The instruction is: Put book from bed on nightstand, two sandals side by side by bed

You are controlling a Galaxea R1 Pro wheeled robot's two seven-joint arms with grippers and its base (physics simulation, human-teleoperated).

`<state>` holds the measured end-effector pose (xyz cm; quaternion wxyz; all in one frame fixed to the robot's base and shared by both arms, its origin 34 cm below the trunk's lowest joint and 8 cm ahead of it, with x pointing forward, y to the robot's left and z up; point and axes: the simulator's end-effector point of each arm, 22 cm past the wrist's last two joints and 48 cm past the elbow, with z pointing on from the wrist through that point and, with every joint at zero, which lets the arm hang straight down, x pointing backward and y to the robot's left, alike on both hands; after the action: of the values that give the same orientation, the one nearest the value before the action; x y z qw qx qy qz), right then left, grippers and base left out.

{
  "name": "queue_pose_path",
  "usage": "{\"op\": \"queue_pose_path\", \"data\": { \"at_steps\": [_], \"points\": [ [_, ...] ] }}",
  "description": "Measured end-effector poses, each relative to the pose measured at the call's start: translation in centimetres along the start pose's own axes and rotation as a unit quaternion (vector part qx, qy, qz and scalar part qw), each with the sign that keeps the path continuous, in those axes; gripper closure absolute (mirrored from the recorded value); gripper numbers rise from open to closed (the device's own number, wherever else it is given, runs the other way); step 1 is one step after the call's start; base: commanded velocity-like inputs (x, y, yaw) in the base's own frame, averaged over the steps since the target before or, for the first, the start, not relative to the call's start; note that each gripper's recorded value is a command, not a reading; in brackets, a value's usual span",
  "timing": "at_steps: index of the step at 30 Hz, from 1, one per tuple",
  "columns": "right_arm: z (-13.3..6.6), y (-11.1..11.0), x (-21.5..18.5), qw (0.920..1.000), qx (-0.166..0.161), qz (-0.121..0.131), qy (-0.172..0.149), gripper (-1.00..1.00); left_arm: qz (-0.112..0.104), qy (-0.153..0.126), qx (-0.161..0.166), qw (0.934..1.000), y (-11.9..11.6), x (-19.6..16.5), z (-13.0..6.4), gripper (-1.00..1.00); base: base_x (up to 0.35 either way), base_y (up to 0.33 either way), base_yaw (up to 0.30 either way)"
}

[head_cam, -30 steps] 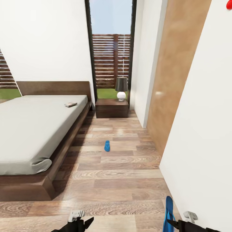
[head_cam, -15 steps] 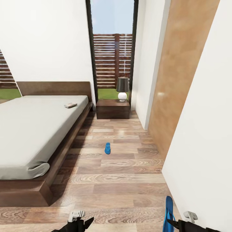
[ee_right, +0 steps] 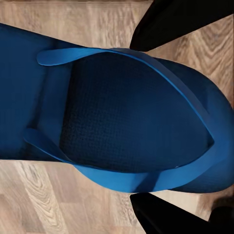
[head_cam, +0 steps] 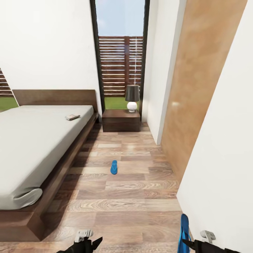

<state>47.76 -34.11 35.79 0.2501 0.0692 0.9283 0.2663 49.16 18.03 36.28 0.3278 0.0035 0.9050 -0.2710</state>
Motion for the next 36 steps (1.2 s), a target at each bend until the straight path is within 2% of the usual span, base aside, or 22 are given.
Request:
{"op": "queue_pose_path", "data": {
  "at_steps": [29,36],
  "points": [
    [0.00,-0.04,0.02,1.0000,0.001,0.000,0.000,1.00,0.000,0.000,0.000,1.0000,0.10,-0.02,-0.05,-1.00,0.321,-0.009,0.000],
    [0.02,-0.05,0.00,1.0000,0.001,0.000,0.000,1.00,0.000,0.000,0.000,1.0000,0.07,0.00,-0.02,-1.00,0.114,0.000,0.000]
  ]
}}
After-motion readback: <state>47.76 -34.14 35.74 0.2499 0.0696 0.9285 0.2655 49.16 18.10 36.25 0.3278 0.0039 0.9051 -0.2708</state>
